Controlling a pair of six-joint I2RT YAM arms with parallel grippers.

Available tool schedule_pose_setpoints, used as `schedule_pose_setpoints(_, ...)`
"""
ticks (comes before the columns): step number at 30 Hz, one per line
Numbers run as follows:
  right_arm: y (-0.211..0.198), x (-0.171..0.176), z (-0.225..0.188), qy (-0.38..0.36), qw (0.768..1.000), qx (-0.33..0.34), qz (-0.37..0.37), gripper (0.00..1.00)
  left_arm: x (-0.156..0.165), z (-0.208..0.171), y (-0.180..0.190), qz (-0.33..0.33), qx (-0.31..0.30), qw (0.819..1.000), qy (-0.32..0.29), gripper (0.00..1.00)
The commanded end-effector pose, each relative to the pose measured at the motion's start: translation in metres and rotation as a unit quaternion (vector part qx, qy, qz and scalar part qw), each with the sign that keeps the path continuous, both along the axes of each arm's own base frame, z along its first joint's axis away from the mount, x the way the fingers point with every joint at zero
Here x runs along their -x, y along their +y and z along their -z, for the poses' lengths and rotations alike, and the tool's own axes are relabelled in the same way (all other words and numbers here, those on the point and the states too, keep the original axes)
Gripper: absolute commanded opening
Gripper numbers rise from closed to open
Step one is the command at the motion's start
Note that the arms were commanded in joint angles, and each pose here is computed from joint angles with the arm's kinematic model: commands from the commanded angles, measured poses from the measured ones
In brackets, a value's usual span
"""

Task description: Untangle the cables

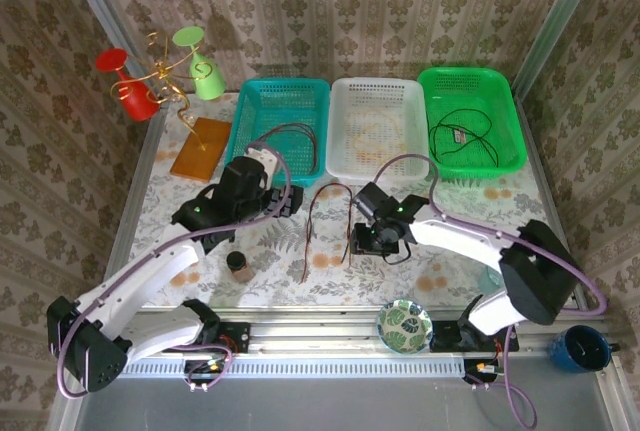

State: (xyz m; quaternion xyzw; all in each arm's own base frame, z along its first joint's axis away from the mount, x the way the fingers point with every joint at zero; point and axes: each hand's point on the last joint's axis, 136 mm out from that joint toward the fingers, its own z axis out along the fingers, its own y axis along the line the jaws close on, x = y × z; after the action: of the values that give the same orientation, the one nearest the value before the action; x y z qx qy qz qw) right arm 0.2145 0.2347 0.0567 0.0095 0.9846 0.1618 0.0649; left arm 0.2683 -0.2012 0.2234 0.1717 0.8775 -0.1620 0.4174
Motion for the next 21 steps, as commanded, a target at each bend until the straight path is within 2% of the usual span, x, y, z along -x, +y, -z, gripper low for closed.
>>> schedule_pose_setpoints(1,0.011,0.002,0.008,0.029,1.000,-0.001,0.002,0.35,0.007,-0.002,0.006,-0.004,0.008,1.000,0.008,0.89)
schedule_pose_setpoints(12,0.018,-0.002,0.020,0.048,0.998,0.030,-0.013,0.33,0.010,0.000,0.010,-0.009,0.014,1.000,0.009,0.89)
schedule_pose_setpoints(21,0.016,-0.005,0.031,0.055,0.996,0.071,-0.008,0.27,0.010,-0.002,0.011,-0.011,0.015,1.000,0.006,0.89)
